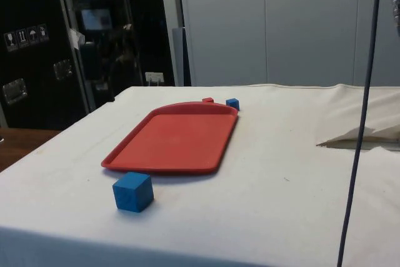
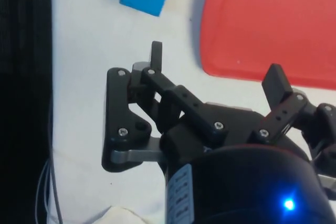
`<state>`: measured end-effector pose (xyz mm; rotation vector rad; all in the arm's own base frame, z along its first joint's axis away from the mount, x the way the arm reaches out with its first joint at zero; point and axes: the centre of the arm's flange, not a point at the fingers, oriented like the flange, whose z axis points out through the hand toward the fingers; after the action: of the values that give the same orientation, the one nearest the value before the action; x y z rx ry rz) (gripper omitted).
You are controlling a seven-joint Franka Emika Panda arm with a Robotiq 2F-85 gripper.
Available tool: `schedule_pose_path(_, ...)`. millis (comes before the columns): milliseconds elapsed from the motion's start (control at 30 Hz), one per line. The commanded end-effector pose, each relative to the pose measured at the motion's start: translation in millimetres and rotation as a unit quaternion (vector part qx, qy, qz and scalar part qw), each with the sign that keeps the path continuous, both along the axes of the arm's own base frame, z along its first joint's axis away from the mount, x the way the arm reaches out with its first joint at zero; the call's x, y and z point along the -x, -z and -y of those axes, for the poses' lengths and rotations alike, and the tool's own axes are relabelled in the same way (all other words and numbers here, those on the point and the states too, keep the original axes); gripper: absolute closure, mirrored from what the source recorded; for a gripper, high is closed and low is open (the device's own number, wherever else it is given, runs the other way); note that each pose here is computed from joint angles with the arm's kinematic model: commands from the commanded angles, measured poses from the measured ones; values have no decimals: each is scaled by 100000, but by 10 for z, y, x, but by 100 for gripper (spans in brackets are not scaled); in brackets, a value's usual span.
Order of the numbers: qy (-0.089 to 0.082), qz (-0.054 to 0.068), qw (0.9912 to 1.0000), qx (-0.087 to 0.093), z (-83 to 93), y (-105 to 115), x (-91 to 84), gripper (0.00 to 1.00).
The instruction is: Pick up the largest block and place it onto the tray.
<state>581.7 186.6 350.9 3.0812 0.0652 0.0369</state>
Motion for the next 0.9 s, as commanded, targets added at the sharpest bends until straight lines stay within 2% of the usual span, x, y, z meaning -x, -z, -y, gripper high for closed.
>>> schedule_pose_path(0,178,559,99998,-318,-46,50,0,0)
schedule_pose_path(200,349,529,99997,-543,-172,303,31,0)
schedule_pose_path(233,140,214,100000,-183,-160,284,25,0)
schedule_pose_path(300,468,512,99996,-626,-199,369,42,0)
schedule_pose_path(500,1179,298,99988,-933,-294,635,88,0)
schedule_pose_path(533,876,119,99995,-387,-276,592,82,0)
schedule_pose_path(567,1308,245,99987,-958,-303,677,95,0)
schedule_pose_path(667,1621,234,99981,-1062,-357,810,116,0)
schedule_pose_path(800,1975,345,99974,-1129,-404,944,139,0)
schedule_pose_path(833,1706,43,99983,-651,-389,912,129,0)
schedule_pose_path(867,2034,355,99972,-1121,-415,974,144,0)
